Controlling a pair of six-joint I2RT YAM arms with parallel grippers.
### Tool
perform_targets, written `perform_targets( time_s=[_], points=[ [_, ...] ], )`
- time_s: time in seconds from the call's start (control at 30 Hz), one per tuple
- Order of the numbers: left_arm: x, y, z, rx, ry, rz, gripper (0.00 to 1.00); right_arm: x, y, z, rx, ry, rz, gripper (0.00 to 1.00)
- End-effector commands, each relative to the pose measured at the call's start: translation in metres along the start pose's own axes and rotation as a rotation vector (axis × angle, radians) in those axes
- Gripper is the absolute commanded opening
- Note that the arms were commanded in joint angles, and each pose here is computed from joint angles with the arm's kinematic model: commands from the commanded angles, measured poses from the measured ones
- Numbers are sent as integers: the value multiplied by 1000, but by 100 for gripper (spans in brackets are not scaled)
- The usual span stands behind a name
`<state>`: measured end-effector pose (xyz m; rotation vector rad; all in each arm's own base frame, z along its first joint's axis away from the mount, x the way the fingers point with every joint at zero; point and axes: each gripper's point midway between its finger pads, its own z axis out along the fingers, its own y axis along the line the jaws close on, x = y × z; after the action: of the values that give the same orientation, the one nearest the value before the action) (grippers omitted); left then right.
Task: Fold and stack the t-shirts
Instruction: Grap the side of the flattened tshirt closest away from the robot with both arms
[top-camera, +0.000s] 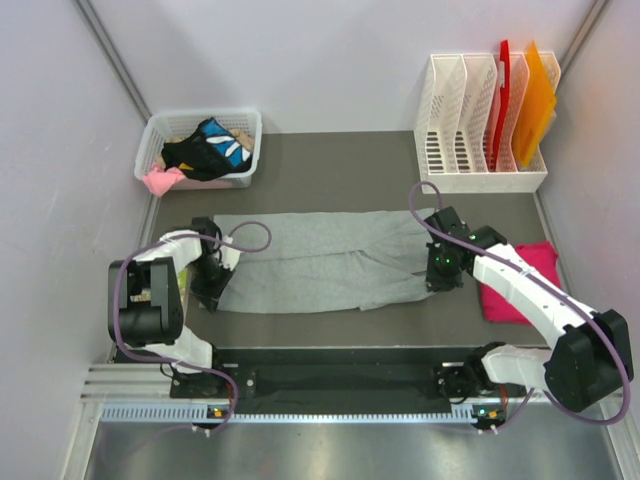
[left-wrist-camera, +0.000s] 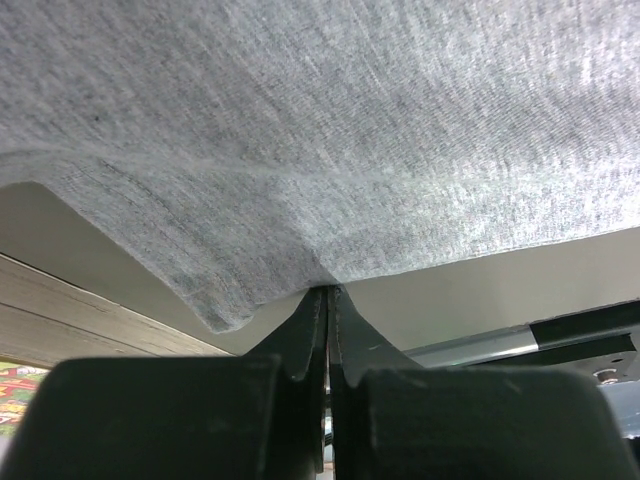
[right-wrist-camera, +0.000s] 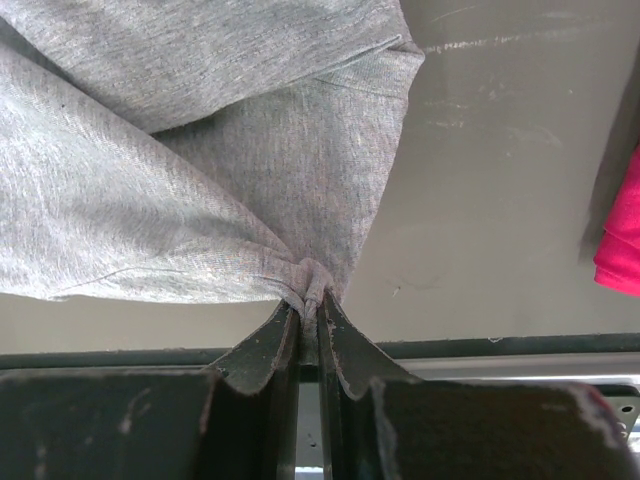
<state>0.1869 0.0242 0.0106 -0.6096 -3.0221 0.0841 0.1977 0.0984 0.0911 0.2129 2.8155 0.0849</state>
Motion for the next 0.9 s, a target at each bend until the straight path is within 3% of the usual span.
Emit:
perform_targets(
  time_s=[0.0, 0.33, 0.5, 0.53, 0.57, 0.67, 0.87],
  points=[
    [-18, 2, -1, 14, -79, 16, 0, -18, 7, -17, -35, -57, 2, 5],
    [-24, 0, -68, -7, -163, 105, 0, -15, 8, -44, -71, -46, -34, 4],
    [-6, -3, -66, -20, -129, 116, 0, -6, 6, -44, -80, -33, -32, 4],
    [-4, -3, -64, -25, -128, 108, 3, -5, 5, -43, -80, -30, -35, 4],
    [5, -5, -55, -21, -99, 103, 28, -5, 6, -42, -82, -29, -34, 3],
    [15, -2, -39, -60, -78, 87, 46, -6, 8, -42, -94, -32, -33, 3],
    [10, -2, -23, -47, -78, 38, 52, -4, 9, -41, -105, -40, -28, 3]
  ],
)
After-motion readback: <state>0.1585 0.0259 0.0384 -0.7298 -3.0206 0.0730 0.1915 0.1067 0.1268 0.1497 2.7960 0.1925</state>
